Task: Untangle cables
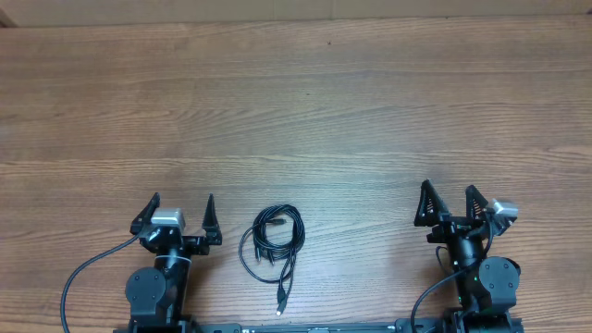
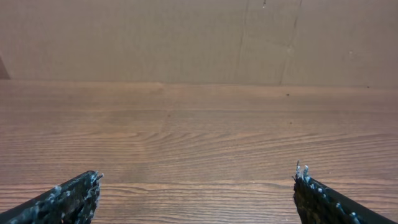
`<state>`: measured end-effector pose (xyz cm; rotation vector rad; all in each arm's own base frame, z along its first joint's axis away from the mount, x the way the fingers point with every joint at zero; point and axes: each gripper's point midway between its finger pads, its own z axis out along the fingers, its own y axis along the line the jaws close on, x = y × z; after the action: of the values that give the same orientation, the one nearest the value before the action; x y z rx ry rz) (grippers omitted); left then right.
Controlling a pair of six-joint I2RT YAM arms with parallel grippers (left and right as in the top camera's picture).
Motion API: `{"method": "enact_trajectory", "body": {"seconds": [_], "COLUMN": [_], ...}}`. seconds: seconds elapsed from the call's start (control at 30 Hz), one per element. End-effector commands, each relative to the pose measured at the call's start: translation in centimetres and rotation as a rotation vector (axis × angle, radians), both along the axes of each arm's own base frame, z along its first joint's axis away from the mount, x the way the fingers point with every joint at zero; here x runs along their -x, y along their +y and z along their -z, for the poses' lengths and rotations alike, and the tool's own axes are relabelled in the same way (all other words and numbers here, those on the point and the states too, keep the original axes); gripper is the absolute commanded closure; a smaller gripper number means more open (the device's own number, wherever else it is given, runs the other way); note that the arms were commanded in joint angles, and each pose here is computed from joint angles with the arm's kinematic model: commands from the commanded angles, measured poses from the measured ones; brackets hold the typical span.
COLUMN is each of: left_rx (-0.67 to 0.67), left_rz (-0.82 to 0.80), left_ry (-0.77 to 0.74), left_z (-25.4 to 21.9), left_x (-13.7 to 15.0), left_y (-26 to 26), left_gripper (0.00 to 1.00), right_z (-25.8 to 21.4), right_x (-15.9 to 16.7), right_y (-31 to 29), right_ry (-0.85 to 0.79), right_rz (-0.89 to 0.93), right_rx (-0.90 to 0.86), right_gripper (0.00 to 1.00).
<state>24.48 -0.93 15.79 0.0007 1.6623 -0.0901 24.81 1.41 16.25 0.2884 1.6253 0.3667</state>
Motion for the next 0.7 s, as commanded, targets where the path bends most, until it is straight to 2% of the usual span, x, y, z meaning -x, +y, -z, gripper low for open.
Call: {"method": "enact_trajectory", "body": {"seconds": [0.0, 0.1, 0.23, 0.5, 0.67], "left_rx": [0.051, 0.107, 0.108, 0.112, 0.118], "left_rz": [0.012, 0.026, 0.057, 0.106, 0.147], "left_ry": [-0.052, -0.030, -0.009, -0.075, -0.042], "left_z": [-2.7, -3.6, -4.7, -8.3, -7.9], "left_x": [0.4, 0.9, 1.6, 2.7, 2.5], "left_y": [-0.3, -0.6, -1.2, -2.0, -2.7], "left_gripper": [0.00, 0.00, 0.00, 0.00, 0.01], "right_z": [0.4, 0.4, 0.4, 0.4, 0.4], "right_x": [0.0, 0.0, 0.0, 0.0, 0.0], "right_y": [0.3, 0.3, 0.3, 0.3, 0.3], "right_ry": [0.008, 0.008, 0.008, 0.008, 0.008], "right_rz": [-0.014, -0.014, -0.013, -0.014, -0.014], "right_rx": [-0.008, -0.008, -0.008, -0.008, -0.008], "right_gripper": [0.00, 0.00, 0.00, 0.00, 0.00]}}
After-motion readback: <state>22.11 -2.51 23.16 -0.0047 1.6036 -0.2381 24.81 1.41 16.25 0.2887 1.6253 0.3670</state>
